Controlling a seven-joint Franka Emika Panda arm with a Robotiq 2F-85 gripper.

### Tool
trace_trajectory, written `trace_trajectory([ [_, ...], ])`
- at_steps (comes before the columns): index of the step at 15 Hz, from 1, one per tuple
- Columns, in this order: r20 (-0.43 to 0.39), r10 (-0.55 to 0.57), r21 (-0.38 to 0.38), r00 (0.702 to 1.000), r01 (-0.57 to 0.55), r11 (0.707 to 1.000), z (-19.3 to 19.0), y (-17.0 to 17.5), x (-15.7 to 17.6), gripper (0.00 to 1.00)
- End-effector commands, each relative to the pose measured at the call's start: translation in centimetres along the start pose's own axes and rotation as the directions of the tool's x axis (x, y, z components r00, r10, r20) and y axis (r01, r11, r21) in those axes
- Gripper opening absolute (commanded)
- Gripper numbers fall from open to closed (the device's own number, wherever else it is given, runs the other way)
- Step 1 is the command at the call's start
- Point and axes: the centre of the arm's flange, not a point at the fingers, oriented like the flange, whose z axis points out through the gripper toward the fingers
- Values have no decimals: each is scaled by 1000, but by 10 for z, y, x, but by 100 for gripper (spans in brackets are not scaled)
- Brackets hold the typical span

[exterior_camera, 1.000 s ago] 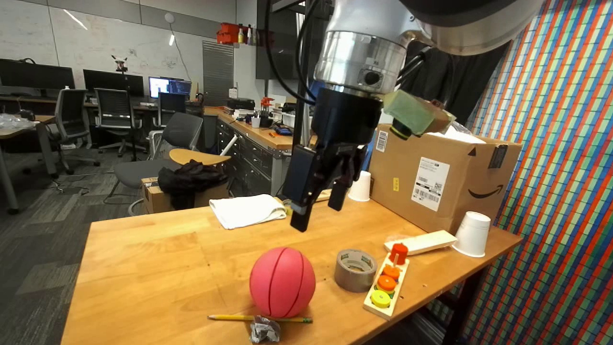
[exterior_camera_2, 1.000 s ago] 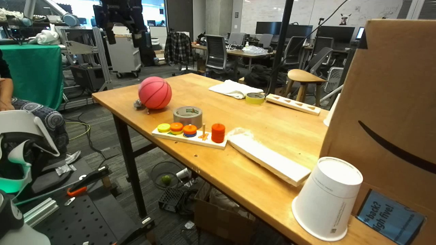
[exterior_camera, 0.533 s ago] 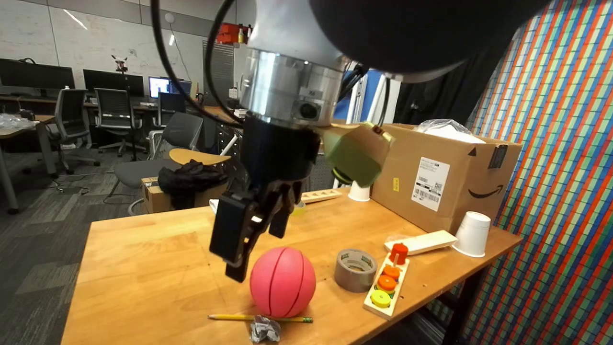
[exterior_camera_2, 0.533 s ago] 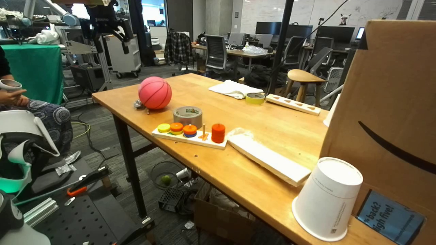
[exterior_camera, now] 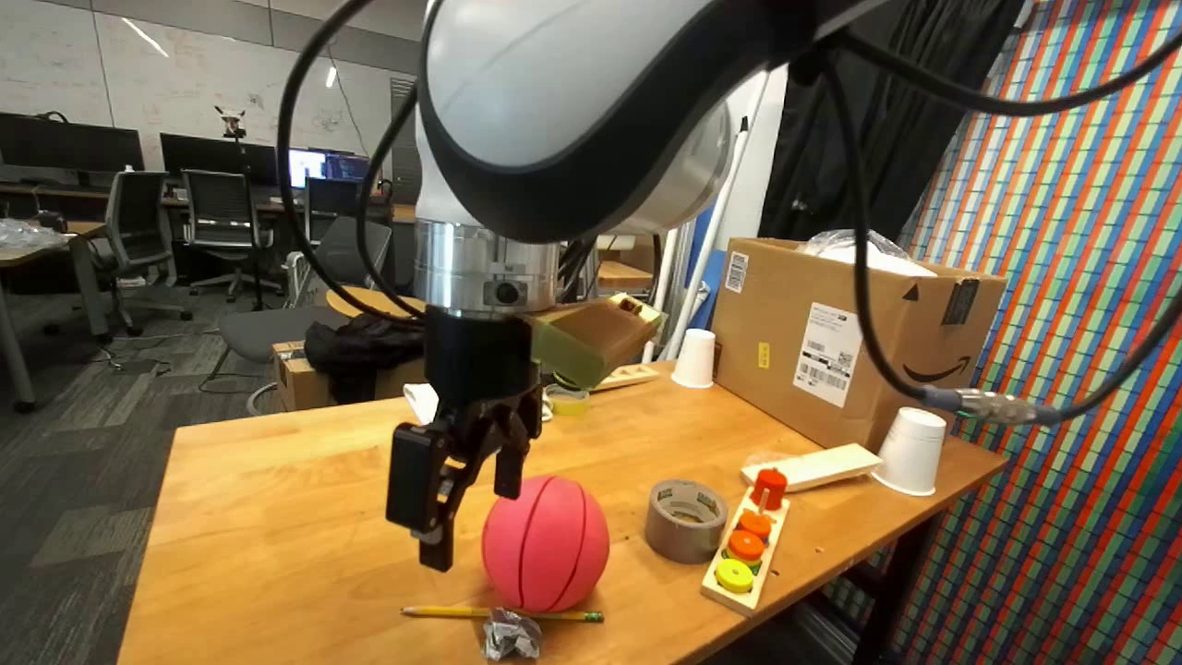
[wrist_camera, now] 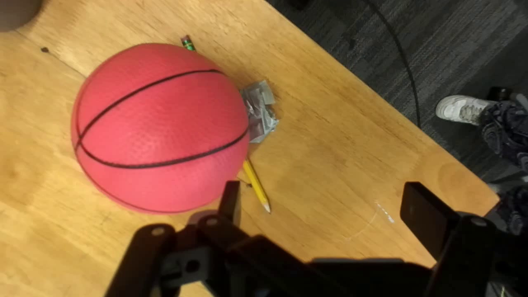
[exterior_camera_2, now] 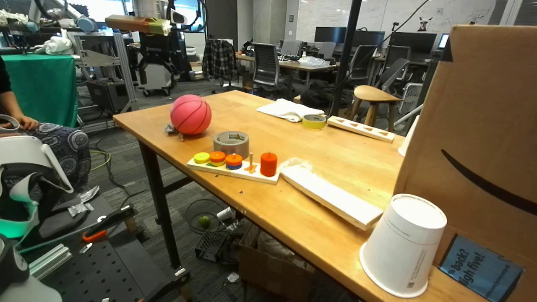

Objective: Move the basketball to the right

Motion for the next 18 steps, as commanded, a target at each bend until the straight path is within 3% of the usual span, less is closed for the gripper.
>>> trace_trajectory([
  [1,91,48,46,995,-52,998,12,35,15,100],
  [4,149,75,88,986,-89,992,25,56,8,100],
  [7,77,83,113,994,-92,989,18,80,0,100],
  [13,-168,158,-28,973,-165,986,-34,154,-13,100],
  [16,-189,184,-62,965,-199,978,-41,178,-32,100],
  [18,-128,186,-50,974,-194,980,-35,178,-38,100],
])
